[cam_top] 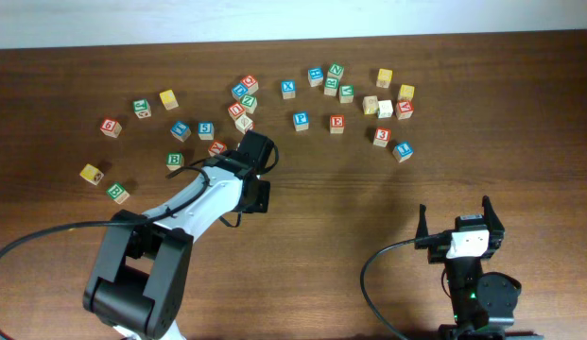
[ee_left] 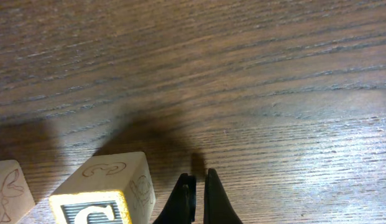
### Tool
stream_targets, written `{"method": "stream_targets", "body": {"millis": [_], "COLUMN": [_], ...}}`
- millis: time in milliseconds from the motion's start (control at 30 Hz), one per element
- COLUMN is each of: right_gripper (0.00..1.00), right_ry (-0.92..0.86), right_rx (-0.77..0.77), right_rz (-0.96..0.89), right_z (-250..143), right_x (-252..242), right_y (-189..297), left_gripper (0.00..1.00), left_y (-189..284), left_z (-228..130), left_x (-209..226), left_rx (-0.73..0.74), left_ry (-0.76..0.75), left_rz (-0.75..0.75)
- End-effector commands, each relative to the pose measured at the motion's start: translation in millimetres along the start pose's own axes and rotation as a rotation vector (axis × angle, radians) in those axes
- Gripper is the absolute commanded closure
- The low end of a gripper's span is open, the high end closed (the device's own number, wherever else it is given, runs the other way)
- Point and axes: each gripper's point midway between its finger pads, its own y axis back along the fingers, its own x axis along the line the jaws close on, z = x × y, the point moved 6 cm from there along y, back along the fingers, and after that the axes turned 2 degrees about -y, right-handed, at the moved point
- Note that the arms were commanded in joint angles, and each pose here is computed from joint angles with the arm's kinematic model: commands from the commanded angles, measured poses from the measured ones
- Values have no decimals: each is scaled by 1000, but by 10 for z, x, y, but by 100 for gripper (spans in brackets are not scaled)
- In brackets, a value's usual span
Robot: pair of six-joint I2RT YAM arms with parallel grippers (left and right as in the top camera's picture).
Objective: Spell out ICRA
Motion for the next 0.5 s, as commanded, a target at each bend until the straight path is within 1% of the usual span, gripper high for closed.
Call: {"method": "stream_targets", "body": {"millis": [0, 233, 467], "right_gripper": [2, 2, 2], "right_ry": [-4, -4, -4], "right_rx": [2, 2, 2], "right_rz": [9, 9, 9], "right_z": [-19, -19, -19], "right_x": [13, 13, 13], "right_y": [-1, -1, -1], "left_gripper": [100, 100, 100], "left_y": [-36, -33, -42], "left_z": [-12, -13, -16], "left_x": [5, 68, 168], "left_rx": [2, -3, 9], "left_ry": [6, 24, 69], "left_rz": [19, 72, 81]}}
